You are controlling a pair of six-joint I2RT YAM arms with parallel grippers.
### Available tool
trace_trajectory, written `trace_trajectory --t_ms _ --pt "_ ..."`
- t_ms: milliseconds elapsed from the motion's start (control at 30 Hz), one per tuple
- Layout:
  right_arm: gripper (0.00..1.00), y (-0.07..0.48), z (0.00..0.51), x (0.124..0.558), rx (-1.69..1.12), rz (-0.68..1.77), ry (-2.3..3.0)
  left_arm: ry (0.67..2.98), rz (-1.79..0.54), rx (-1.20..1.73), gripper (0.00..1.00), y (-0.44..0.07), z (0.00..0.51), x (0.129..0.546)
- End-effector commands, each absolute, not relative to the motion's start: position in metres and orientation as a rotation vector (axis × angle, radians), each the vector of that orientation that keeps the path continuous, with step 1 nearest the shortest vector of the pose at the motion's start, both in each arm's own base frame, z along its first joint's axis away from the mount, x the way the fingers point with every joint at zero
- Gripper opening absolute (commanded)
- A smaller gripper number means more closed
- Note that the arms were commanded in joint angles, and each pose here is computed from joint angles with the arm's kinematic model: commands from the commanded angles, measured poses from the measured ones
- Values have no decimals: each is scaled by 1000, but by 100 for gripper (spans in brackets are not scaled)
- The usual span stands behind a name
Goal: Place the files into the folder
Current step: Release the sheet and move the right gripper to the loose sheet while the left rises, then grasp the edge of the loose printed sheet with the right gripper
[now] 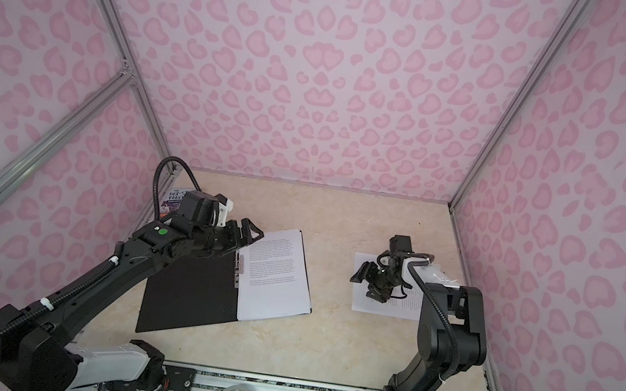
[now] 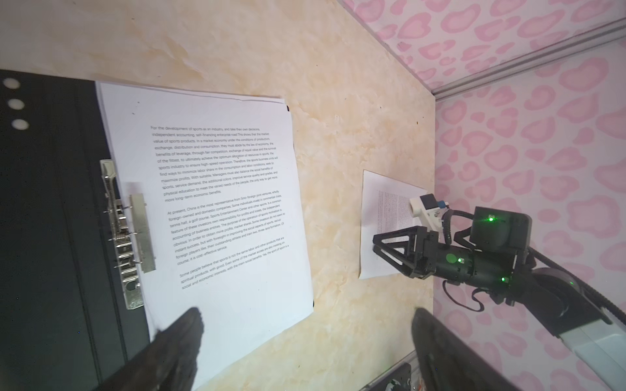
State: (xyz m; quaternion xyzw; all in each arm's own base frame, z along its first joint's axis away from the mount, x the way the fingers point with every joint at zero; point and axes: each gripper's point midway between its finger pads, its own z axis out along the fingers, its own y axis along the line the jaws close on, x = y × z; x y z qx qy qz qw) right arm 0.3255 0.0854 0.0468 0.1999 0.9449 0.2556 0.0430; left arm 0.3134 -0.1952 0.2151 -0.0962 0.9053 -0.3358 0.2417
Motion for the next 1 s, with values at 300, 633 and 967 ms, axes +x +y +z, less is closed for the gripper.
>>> trace_trajectory --t_ms 300,633,967 --pt "74 -65 51 397 1104 387 2603 2486 -1003 -74 97 -243 225 308" --pt "74 -85 26 432 1021 391 2721 2492 -1011 -61 97 -244 224 299" --pt "73 24 6 424 747 632 2853 2520 -1040 -23 97 -255 220 304"
